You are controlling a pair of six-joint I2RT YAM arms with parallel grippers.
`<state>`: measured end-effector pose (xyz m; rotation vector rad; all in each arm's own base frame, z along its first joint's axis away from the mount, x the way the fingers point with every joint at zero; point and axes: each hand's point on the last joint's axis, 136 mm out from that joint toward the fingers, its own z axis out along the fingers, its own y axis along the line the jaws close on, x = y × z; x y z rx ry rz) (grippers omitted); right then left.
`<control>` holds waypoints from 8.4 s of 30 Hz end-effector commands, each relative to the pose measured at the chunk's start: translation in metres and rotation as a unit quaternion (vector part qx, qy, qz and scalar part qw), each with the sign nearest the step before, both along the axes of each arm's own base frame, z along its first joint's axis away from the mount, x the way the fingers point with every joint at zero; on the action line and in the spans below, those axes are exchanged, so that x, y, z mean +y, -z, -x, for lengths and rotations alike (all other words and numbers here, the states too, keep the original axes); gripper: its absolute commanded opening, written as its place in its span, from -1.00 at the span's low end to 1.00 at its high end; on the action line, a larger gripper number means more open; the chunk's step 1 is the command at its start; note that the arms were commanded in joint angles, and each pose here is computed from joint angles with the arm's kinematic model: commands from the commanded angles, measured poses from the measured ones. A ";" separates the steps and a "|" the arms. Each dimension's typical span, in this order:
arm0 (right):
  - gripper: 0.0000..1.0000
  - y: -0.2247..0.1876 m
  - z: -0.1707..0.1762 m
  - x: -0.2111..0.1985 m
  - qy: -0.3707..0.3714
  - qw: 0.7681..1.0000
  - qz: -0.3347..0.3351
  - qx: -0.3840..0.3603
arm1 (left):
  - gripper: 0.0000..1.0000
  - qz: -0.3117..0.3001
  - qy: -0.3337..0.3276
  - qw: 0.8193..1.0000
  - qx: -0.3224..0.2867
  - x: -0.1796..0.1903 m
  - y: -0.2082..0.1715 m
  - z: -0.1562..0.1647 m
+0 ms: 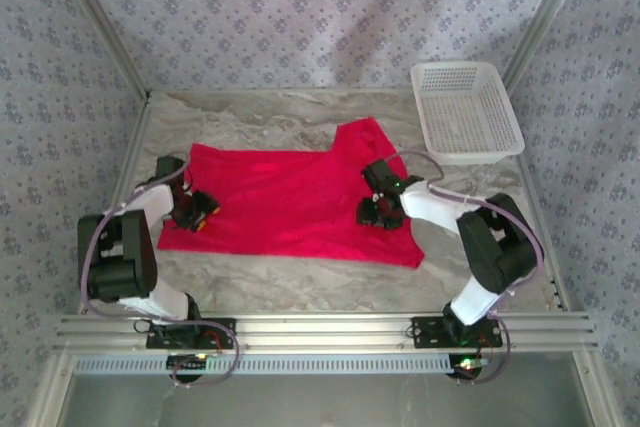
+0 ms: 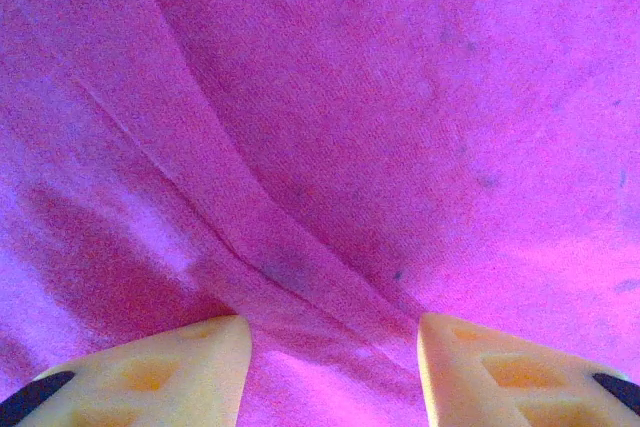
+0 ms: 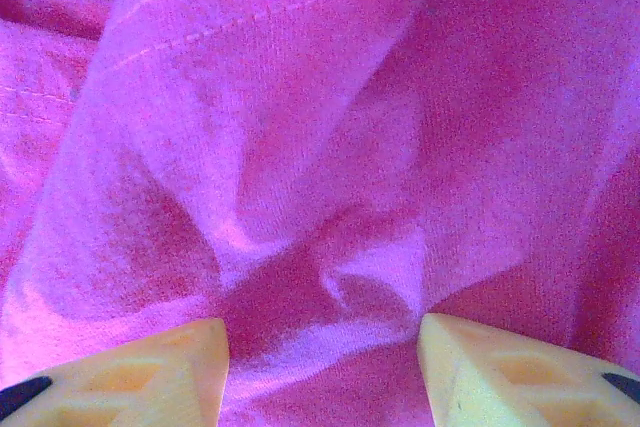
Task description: Fold the inside-out t-shirt
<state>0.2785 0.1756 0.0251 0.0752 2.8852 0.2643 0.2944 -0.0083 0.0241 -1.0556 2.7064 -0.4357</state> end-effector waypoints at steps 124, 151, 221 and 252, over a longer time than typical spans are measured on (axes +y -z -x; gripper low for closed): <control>-1.00 -0.100 0.025 -0.096 0.130 0.982 -0.116 -0.079 | -1.00 -0.082 -0.130 0.988 -0.033 0.101 -0.069 -0.027; -0.05 -0.074 -0.022 0.001 0.045 0.993 -0.054 -0.100 | -0.09 -0.089 -0.043 0.988 -0.116 0.027 -0.083 -0.056; 0.11 -0.006 0.083 0.005 0.027 1.000 -0.008 -0.006 | -0.09 -0.033 -0.048 0.996 -0.063 0.034 -0.041 -0.079; 0.24 -0.004 -0.040 -0.061 0.200 0.980 -0.017 -0.006 | -0.09 -0.004 -0.073 0.997 -0.017 0.034 0.004 -0.061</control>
